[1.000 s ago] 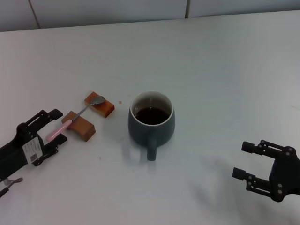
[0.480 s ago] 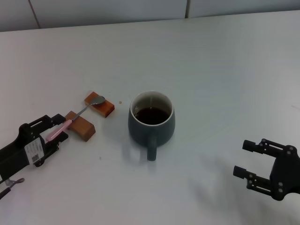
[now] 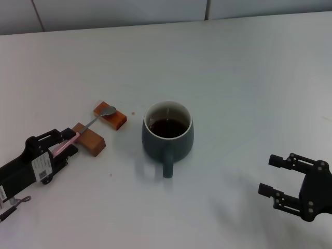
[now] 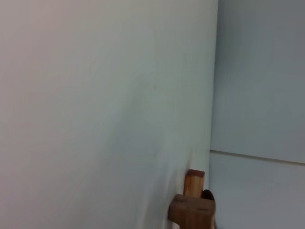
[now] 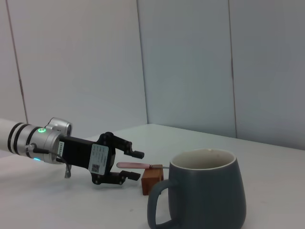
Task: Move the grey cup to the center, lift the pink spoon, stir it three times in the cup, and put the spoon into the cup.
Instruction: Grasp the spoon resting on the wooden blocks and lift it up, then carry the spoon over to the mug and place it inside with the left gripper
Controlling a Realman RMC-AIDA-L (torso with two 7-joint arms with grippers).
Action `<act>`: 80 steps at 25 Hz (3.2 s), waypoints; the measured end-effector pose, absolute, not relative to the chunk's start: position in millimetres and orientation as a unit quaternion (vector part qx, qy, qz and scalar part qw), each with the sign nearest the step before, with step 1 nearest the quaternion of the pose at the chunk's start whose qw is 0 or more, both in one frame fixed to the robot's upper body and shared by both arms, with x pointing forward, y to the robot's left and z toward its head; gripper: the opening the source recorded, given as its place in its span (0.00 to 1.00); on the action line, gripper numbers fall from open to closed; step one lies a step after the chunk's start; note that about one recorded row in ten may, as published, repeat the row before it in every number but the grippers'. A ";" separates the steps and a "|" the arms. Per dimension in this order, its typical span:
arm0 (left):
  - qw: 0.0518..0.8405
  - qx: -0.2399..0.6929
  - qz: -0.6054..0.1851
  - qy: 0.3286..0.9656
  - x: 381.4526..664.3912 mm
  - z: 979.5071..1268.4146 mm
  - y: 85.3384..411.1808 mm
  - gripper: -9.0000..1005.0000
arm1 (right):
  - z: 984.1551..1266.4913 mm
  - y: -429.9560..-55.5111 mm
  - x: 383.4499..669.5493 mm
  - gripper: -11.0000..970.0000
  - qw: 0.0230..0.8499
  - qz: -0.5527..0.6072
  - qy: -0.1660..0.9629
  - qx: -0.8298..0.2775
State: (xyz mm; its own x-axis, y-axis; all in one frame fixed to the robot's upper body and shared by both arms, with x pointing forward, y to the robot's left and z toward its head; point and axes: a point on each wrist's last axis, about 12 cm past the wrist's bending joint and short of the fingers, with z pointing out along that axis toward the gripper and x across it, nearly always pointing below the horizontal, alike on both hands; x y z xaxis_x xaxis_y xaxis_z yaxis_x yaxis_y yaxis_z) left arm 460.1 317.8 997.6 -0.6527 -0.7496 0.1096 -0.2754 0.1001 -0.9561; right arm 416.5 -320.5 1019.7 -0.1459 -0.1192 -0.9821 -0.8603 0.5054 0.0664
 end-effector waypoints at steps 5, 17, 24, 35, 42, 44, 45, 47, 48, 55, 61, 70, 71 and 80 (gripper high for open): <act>0.210 -0.360 -0.563 0.714 460.7 996.8 317.6 0.48 | 1019.8 -320.5 416.8 0.70 0.544 0.341 0.676 -0.363; 0.218 -0.353 -0.556 0.720 462.6 996.7 318.3 0.32 | 1020.0 -320.0 419.8 0.70 0.544 0.338 0.676 -0.365; 0.222 -0.352 -0.561 0.716 462.2 996.3 315.9 0.31 | 1020.4 -319.7 421.3 0.70 0.544 0.337 0.676 -0.366; 0.303 -0.282 -0.638 0.650 468.9 1026.0 310.8 0.17 | 1019.8 -320.0 423.1 0.70 0.543 0.332 0.679 -0.366; 0.393 -0.144 -0.674 0.609 492.5 1067.0 304.8 0.13 | 1019.9 -319.7 423.8 0.70 0.543 0.332 0.678 -0.366; 0.420 -0.091 -0.674 0.602 500.9 1081.4 304.1 0.13 | 1019.9 -319.4 424.0 0.70 0.544 0.332 0.678 -0.366; 0.437 -0.051 -0.670 0.598 506.8 1092.0 303.7 0.13 | 1019.7 -318.9 424.2 0.70 0.543 0.333 0.678 -0.366; 0.468 0.044 -0.657 0.589 519.8 1116.2 300.5 0.13 | 1019.7 -318.9 424.2 0.70 0.543 0.333 0.678 -0.366; 0.477 0.078 -0.649 0.587 524.4 1124.9 299.2 0.13 | 1019.5 -318.8 424.4 0.70 0.543 0.332 0.679 -0.366; 0.513 0.385 -0.484 0.595 552.8 1209.9 285.2 0.13 | 1018.1 -317.5 425.5 0.70 0.542 0.331 0.681 -0.364; 0.453 0.591 -0.293 0.599 545.0 1270.8 243.3 0.13 | 1018.0 -317.3 427.1 0.70 0.541 0.329 0.682 -0.365; 0.327 0.704 -0.114 0.619 537.4 1284.7 184.3 0.13 | 1018.3 -317.1 429.1 0.70 0.540 0.330 0.684 -0.363; 0.327 0.704 -0.114 0.619 537.4 1284.7 184.3 0.13 | 1018.3 -317.1 429.1 0.70 0.540 0.330 0.684 -0.363; 0.227 0.761 0.002 0.608 534.3 1263.0 134.2 0.13 | 1018.8 -316.5 430.4 0.70 0.540 0.331 0.683 -0.364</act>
